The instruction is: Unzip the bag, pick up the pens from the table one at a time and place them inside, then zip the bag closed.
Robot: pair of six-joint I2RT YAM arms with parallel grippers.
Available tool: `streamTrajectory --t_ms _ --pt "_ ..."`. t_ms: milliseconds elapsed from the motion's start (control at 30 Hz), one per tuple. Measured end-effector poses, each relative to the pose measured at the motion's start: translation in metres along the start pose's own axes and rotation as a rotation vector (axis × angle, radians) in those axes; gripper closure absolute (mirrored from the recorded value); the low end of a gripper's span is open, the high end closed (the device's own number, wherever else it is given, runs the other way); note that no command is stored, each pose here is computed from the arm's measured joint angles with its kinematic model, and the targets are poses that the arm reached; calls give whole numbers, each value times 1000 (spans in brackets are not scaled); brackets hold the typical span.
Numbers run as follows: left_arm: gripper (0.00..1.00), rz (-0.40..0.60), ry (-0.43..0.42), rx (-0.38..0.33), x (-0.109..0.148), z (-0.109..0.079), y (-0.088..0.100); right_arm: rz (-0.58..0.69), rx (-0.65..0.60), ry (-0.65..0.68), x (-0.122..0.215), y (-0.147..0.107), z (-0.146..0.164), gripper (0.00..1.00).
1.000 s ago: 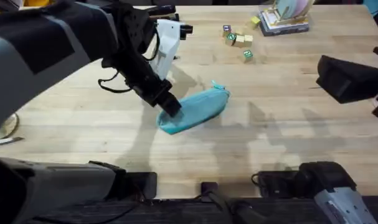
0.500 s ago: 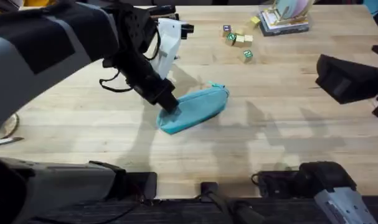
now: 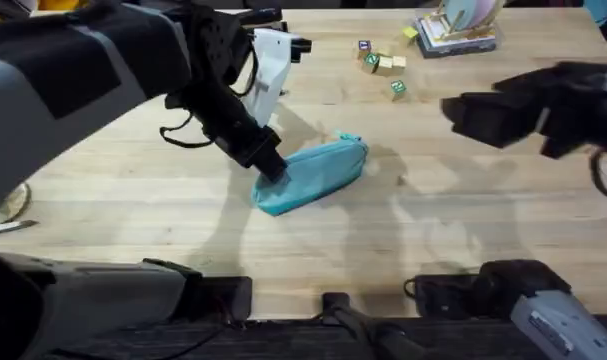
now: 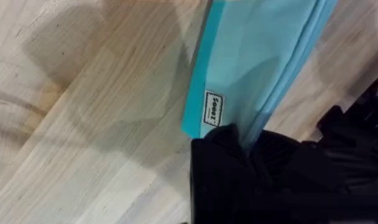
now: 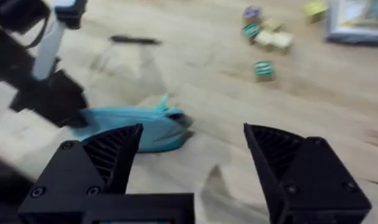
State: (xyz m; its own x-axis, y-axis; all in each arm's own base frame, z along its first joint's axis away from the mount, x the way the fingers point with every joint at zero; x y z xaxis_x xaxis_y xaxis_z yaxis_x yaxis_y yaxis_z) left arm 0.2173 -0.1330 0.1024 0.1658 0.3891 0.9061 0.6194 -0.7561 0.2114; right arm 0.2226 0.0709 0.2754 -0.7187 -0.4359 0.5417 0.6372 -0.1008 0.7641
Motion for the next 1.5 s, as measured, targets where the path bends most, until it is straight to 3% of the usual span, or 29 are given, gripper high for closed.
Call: streamTrajectory --t_ms 333,667,833,1167,1500 --pt "959 -1 0 0 0 0 0 239 -139 238 -55 -18 11 4" --pt "958 -1 1 -1 0 0 0 392 -227 347 -98 -34 19 4" --pt "959 -1 1 -1 0 0 0 451 -272 366 -107 -43 27 4" --pt "958 -1 1 -1 0 0 0 415 -267 375 -130 -33 27 4" --pt "958 -1 1 -1 0 0 0 521 -232 348 -164 -62 35 4"
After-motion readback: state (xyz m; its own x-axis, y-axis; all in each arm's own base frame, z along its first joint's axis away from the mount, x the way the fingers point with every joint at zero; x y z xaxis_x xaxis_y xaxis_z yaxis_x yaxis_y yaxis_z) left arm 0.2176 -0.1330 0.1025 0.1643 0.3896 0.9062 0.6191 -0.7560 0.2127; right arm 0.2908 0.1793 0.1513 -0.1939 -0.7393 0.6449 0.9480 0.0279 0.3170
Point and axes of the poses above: each hand's point on the last joint's axis, 136 mm out from that joint toward the fingers, its own x axis back along the fingers, its own z axis along the line the jaws close on, y = z × x, the point moved 1 cm from there along x, back along the fingers, and after that the axes turned 10 degrees about -x, right-handed, at the moved point
